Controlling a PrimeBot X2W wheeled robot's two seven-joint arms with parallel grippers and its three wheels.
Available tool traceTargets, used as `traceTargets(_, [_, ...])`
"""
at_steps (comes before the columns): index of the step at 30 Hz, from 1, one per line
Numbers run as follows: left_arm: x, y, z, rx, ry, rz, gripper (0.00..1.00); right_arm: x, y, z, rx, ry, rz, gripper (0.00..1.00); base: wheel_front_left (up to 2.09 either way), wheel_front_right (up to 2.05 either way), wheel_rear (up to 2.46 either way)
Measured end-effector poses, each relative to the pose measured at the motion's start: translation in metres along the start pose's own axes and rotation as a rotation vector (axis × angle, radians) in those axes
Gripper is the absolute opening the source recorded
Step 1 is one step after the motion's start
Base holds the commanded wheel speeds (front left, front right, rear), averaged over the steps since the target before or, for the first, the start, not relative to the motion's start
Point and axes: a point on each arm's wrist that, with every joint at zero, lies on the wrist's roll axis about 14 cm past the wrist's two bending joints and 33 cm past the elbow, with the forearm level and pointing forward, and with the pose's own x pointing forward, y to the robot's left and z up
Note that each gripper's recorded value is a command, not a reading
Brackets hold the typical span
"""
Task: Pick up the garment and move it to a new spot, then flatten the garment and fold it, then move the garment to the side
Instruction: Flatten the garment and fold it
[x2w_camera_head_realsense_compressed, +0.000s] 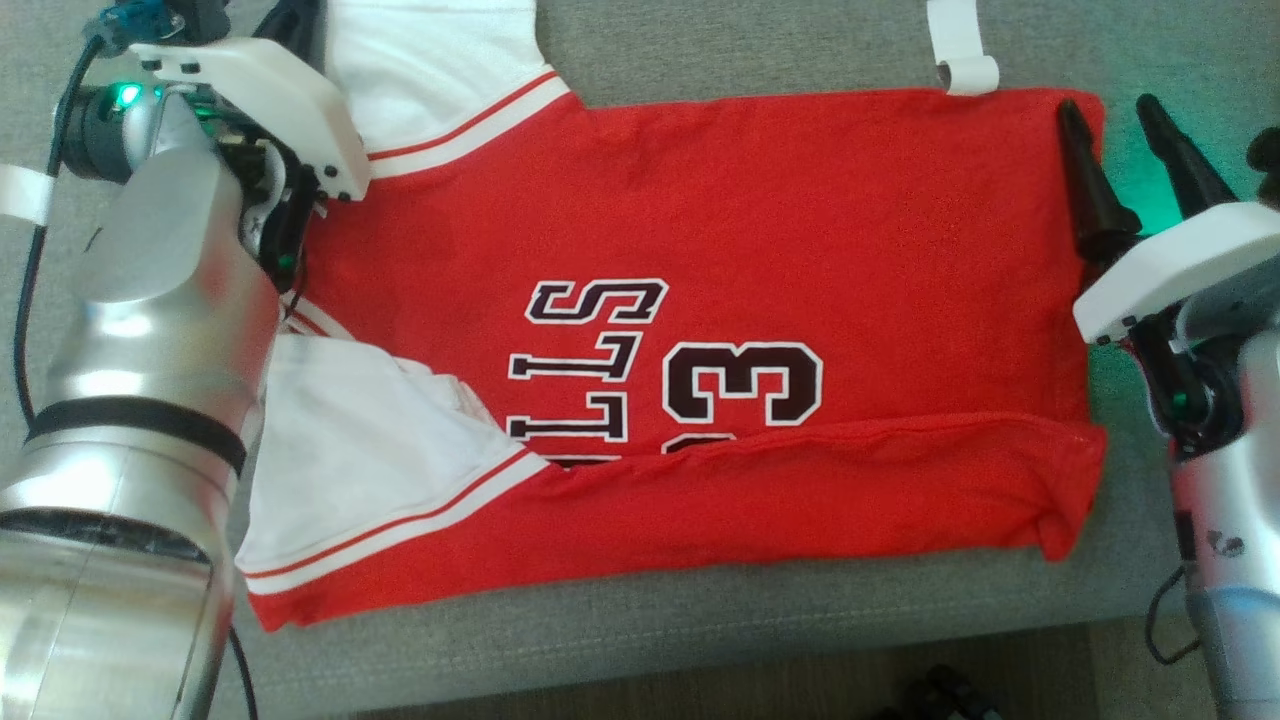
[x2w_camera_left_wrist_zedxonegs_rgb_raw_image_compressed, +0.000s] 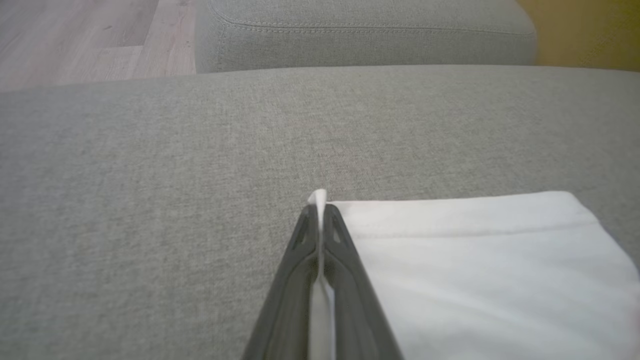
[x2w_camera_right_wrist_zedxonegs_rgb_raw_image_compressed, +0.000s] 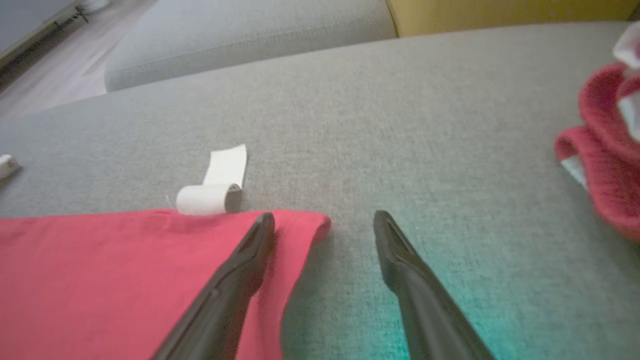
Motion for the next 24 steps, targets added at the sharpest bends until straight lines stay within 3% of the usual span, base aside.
traceTargets(6, [-0.001,0.001,0.002,-0.019,-0.014,0.0,0.0,0.007,0.003,-0.012,0.009,0.069,0.02,1.0,0.0,0.0,0.0])
traceTargets(7, [-0.001,0.001,0.003,-0.019,-0.018,0.002,0.0,0.008,0.003,-0.011,0.002,0.076,0.024,0.65,0.0,0.0,0.0])
traceTargets(8, [-0.001,0.002,0.003,-0.02,-0.02,0.003,0.0,0.009,0.003,-0.01,0.0,0.08,0.028,0.0,0.0,0.0,0.0])
traceTargets(12, [-0.005,0.0,0.01,-0.023,-0.05,-0.005,0.0,0.01,0.008,-0.006,0.002,0.069,0.045,0.0,0.0,0.0,0.0])
traceTargets(24, [-0.035,-0.004,0.08,-0.011,-0.314,-0.025,0.0,0.0,0.018,0.059,-0.022,-0.165,0.077,0.0,0.0,0.0,0.0])
